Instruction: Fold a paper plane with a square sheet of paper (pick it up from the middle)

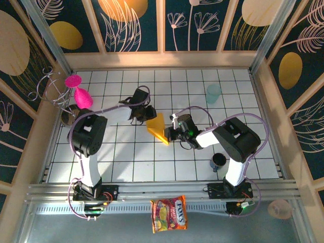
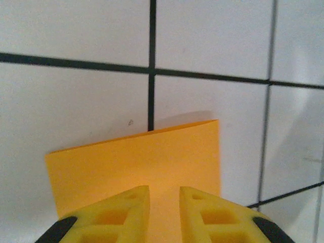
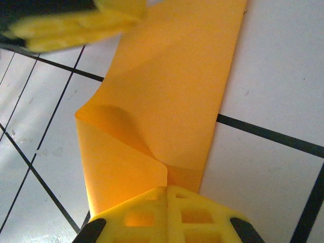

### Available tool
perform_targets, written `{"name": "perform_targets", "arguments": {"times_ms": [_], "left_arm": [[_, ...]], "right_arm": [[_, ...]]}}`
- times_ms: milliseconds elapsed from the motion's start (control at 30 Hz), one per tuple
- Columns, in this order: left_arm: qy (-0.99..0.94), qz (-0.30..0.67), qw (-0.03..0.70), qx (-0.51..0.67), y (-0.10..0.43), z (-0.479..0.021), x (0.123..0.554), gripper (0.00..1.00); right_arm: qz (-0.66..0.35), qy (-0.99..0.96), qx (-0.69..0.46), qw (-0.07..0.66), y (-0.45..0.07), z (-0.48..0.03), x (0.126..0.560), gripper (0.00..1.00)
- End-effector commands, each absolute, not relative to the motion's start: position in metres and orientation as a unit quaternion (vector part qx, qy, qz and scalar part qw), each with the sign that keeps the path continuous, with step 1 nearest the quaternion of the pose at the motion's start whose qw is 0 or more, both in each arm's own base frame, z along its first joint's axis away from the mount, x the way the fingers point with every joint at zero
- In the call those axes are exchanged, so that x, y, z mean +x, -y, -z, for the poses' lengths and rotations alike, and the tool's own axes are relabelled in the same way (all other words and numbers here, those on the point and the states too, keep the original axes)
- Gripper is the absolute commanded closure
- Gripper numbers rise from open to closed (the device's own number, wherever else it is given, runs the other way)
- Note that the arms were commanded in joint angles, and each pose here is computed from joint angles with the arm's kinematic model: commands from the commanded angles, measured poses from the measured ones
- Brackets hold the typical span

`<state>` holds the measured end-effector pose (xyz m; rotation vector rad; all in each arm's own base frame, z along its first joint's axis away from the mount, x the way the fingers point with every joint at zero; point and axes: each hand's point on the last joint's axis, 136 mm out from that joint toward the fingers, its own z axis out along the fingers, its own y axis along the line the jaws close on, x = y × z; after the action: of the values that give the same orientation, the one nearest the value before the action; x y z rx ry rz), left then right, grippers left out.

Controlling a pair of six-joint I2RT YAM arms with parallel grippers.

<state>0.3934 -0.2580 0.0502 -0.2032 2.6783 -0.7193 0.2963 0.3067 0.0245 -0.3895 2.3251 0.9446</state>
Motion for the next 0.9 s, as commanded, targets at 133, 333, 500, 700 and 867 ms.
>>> {"name": "perform_targets", "arguments": {"times_ms": [133, 333, 500, 700, 867], "left_arm": [[-0.923, 0.309, 0.201, -0.115, 0.256, -0.087, 0.37, 0.78], [-0.914, 0.346, 0.166, -0.134, 0.268, -0.076, 0.329, 0.84], [-0.908, 0.365, 0.143, -0.145, 0.276, -0.065, 0.314, 0.87], [-0.915, 0.35, 0.132, -0.152, 0.284, -0.054, 0.312, 0.88], [-0.914, 0.34, 0.135, -0.176, 0.282, -0.049, 0.314, 0.89]], "right_arm": [[-0.346, -0.883, -0.132, 0.287, -0.304, -0.016, 0.3, 1.0], [-0.344, -0.886, -0.129, 0.283, -0.303, -0.014, 0.301, 1.0], [-0.345, -0.886, -0.129, 0.281, -0.304, -0.013, 0.301, 1.0], [-0.344, -0.886, -0.129, 0.282, -0.304, -0.014, 0.302, 1.0], [-0.342, -0.888, -0.129, 0.279, -0.304, -0.013, 0.302, 1.0]]}}
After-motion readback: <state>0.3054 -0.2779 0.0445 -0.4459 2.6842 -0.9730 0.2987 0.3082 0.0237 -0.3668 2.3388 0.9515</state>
